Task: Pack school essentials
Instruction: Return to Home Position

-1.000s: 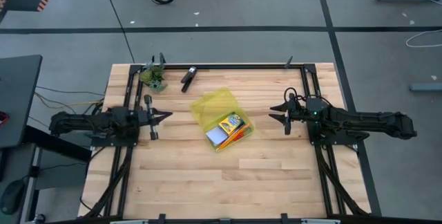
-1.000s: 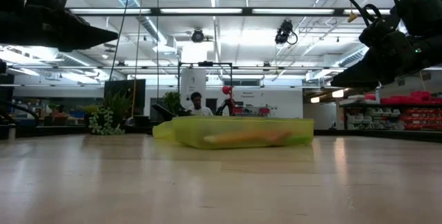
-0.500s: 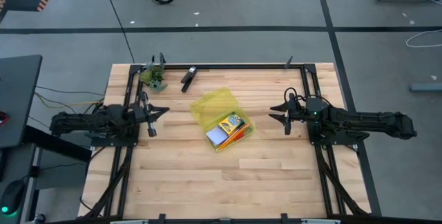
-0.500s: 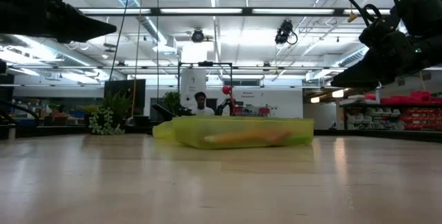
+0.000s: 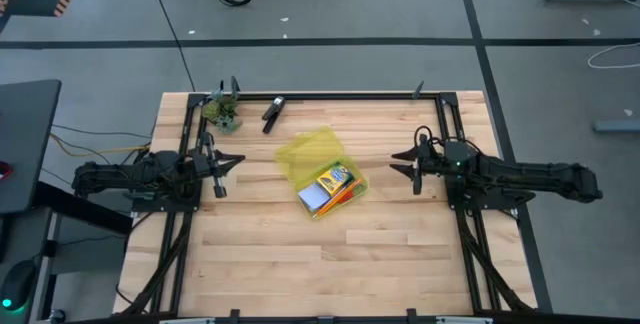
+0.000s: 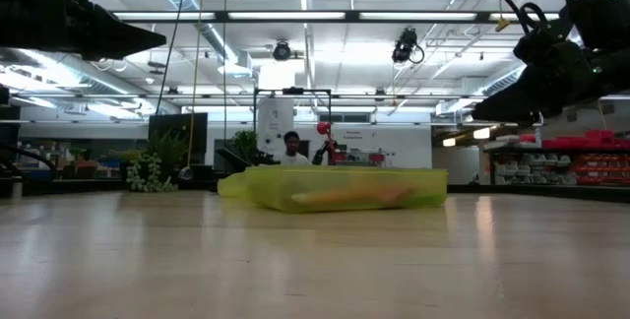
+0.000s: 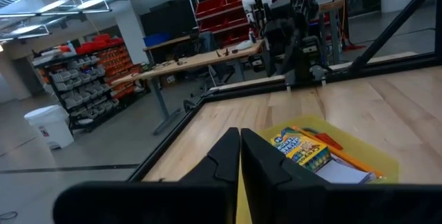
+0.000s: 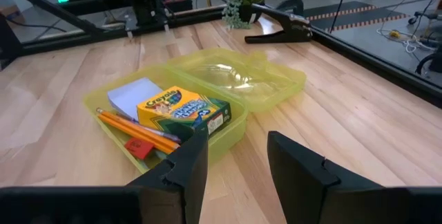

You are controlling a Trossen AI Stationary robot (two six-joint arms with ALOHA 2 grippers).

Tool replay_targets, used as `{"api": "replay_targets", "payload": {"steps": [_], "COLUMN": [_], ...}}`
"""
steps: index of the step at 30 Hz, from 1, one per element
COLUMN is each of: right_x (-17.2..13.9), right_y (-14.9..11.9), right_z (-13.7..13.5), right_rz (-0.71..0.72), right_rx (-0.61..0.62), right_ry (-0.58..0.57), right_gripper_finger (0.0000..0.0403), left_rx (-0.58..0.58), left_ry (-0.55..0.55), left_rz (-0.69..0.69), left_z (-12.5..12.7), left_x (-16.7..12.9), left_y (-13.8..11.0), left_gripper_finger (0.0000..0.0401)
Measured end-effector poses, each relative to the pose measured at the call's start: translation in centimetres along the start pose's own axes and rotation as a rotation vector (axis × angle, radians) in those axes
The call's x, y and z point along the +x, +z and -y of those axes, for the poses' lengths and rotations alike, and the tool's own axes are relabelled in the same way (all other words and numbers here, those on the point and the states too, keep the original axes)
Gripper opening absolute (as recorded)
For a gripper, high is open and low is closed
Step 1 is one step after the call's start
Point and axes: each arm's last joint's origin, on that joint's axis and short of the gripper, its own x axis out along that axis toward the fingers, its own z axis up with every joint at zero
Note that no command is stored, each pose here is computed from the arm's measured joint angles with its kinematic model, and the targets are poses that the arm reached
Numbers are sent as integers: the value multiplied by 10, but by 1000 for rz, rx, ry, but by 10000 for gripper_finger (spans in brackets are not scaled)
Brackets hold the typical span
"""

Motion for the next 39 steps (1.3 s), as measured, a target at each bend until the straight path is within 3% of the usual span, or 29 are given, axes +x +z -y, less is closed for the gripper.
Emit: {"api": "replay_targets", "payload": {"steps": [6, 17, 39], "right_x": [-5, -24, -24], "right_y": [5, 24, 23], "right_z": [-1, -3, -3], "right_rz": [67, 331, 326], "right_rx": [0, 0, -8], "right_ry": [7, 35, 33], "right_gripper_finger": [157, 157, 157], "left_rx": [0, 0, 0], "left_ry": [1, 1, 1], "left_rz": [1, 2, 3], "left_z": [0, 0, 0], "left_x": [0, 0, 0], "left_y": [0, 0, 1], "left_gripper_finger": [14, 29, 31]}}
